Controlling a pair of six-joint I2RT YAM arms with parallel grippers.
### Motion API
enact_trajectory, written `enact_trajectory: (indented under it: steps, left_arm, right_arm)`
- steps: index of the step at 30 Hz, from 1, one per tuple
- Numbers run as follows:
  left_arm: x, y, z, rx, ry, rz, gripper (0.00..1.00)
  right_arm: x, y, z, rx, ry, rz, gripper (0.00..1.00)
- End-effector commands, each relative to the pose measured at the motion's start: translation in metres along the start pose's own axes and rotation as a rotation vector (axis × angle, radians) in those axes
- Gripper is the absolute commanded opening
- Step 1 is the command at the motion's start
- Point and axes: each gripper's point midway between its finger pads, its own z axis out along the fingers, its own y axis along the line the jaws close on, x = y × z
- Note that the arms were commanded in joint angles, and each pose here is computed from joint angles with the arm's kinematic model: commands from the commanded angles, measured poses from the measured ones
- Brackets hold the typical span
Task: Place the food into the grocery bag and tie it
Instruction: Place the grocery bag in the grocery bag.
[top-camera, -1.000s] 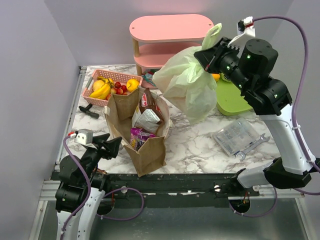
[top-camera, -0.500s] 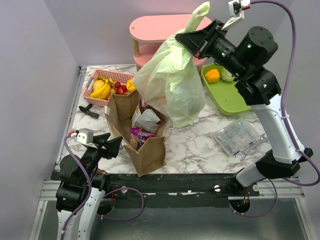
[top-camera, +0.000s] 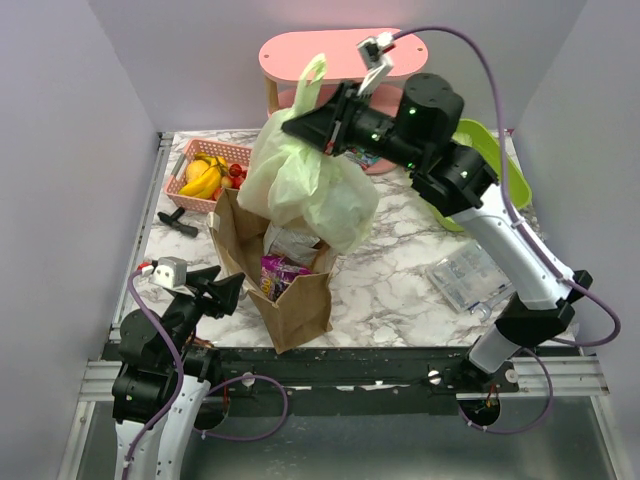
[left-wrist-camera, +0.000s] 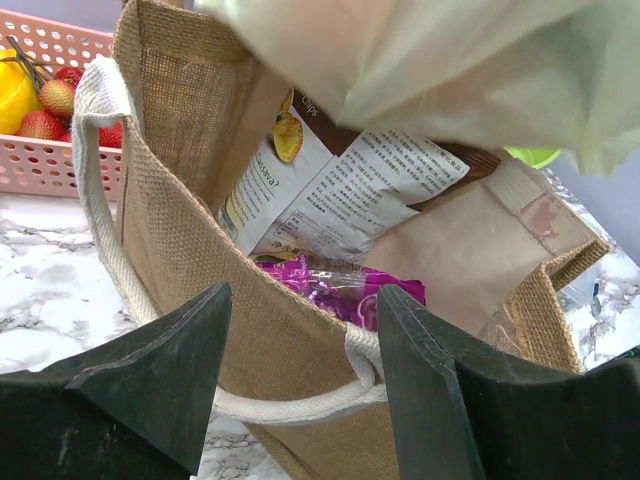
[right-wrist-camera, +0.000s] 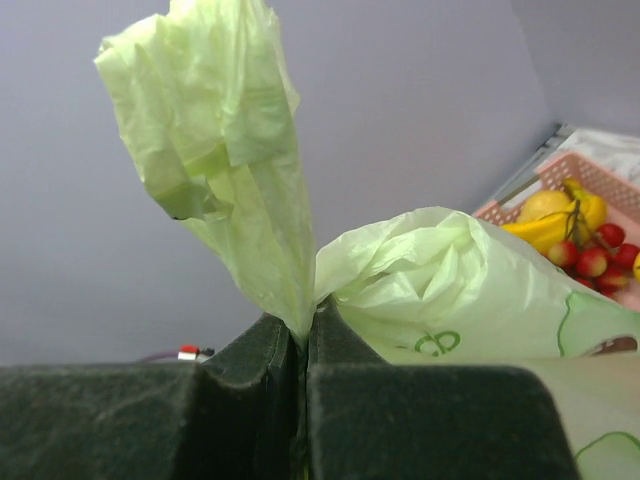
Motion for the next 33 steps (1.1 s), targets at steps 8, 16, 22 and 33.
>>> enact_trajectory:
  steps: [8, 16, 22, 33]
  left_arm:
    - [-0.003, -0.004, 0.001, 0.027, -0.013, 0.019, 0.62]
    - [-0.004, -0.004, 0.0, 0.026, -0.017, 0.02, 0.62]
    - [-0.003, -0.004, 0.0, 0.026, -0.018, 0.02, 0.62]
    - [-0.004, -0.004, -0.001, 0.025, -0.023, 0.022, 0.62]
  right_arm:
    - [0.049, -0.004, 0.019, 0.041, 0.112, 0.004, 0.01]
    - [0.11, -0.011, 0.048, 0.076, 0.263, 0.019, 0.01]
    - [0.151, -0.012, 0.066, 0.108, 0.344, -0.009, 0.01]
    - [0.217, -0.022, 0.096, 0.094, 0.457, -0.01, 0.01]
